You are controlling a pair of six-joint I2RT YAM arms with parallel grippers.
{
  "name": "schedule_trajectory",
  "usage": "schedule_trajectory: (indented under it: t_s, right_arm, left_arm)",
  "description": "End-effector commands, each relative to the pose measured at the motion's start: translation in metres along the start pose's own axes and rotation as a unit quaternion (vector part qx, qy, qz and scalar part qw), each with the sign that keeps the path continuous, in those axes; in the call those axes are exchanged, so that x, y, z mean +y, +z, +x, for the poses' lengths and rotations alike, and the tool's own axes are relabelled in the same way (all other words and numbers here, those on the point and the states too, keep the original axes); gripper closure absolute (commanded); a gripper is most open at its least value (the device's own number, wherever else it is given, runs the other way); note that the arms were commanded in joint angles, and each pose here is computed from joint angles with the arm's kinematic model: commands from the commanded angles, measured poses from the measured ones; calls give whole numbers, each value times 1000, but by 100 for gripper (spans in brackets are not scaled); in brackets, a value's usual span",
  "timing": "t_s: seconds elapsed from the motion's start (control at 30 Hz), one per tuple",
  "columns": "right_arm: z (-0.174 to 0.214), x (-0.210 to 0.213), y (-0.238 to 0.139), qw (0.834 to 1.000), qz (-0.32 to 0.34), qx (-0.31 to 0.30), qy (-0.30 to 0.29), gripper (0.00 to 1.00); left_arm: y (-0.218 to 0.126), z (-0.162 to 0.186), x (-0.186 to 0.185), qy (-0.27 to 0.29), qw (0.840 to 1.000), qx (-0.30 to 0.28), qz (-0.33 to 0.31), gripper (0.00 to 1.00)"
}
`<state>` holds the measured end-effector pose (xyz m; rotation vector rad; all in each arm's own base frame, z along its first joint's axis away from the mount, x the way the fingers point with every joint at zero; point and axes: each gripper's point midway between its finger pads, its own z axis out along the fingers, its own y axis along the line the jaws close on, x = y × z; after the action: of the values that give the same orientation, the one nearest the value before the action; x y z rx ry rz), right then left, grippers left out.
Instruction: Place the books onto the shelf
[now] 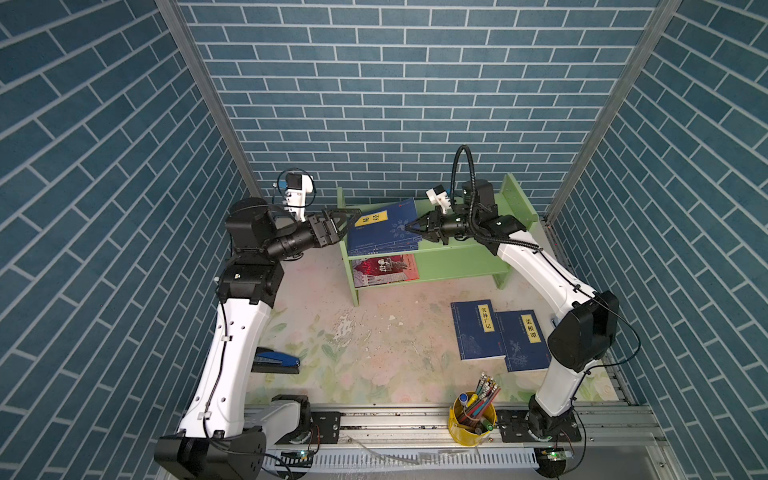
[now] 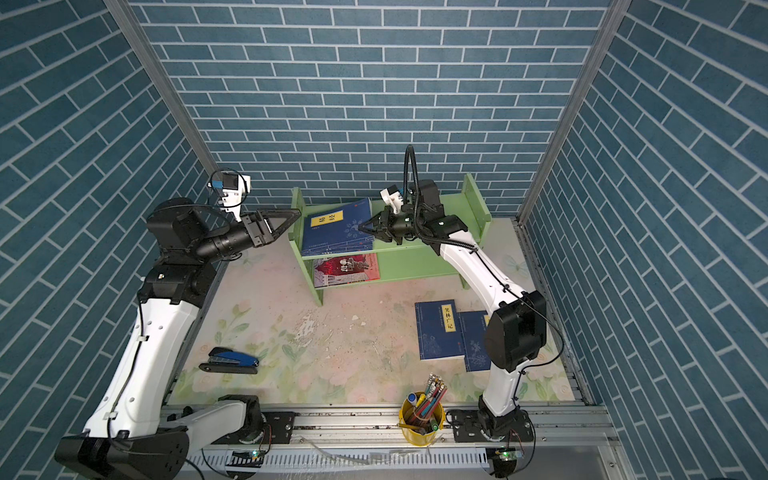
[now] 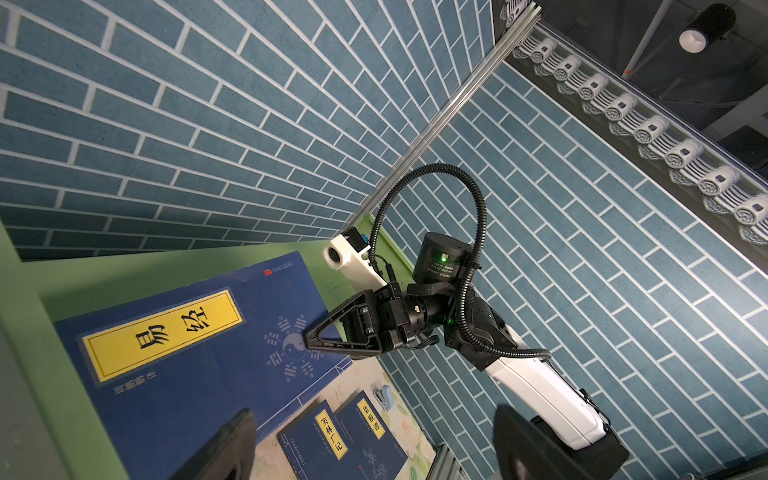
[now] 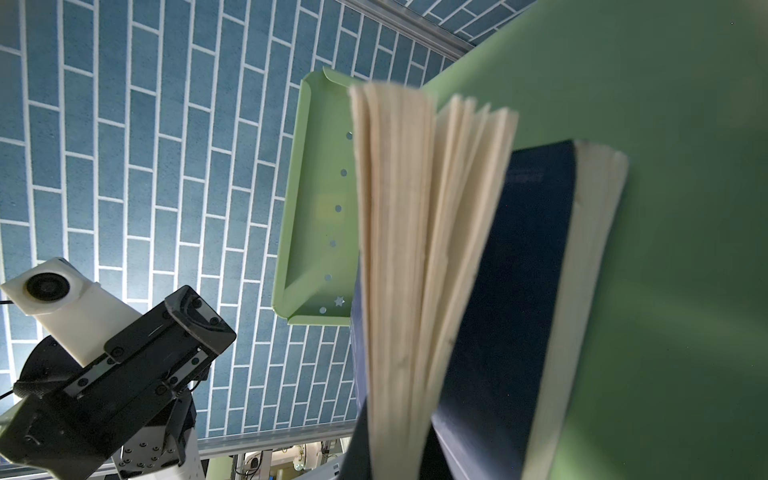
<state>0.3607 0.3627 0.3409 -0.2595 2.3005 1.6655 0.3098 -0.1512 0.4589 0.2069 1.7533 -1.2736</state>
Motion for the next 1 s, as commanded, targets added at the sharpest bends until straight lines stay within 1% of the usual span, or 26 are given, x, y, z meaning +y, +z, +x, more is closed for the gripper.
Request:
schedule_trajectory:
  t_s: [0.0, 0.53, 0.8, 0.87, 0.97]
  right_arm:
    - [-5, -1, 1, 1000, 15, -10, -17, 99]
    - [2, 1, 11, 1000, 18, -1, -14, 99]
    - [5, -2, 12, 1000, 19, 5, -11, 97]
    - [6, -3, 13, 1000, 20, 5, -10, 95]
    - [6, -4, 13, 1000, 23, 4, -10, 85]
  left_arm:
    - [-4, -1, -8, 16, 1000, -3, 12, 10]
    - [-5, 2, -7, 15, 1000, -1, 14, 10]
    - [-5, 3, -8, 17, 1000, -1, 16, 10]
    - [-5, 3, -9, 17, 1000, -2, 16, 10]
    - [-6, 3, -9, 16, 1000, -2, 16, 10]
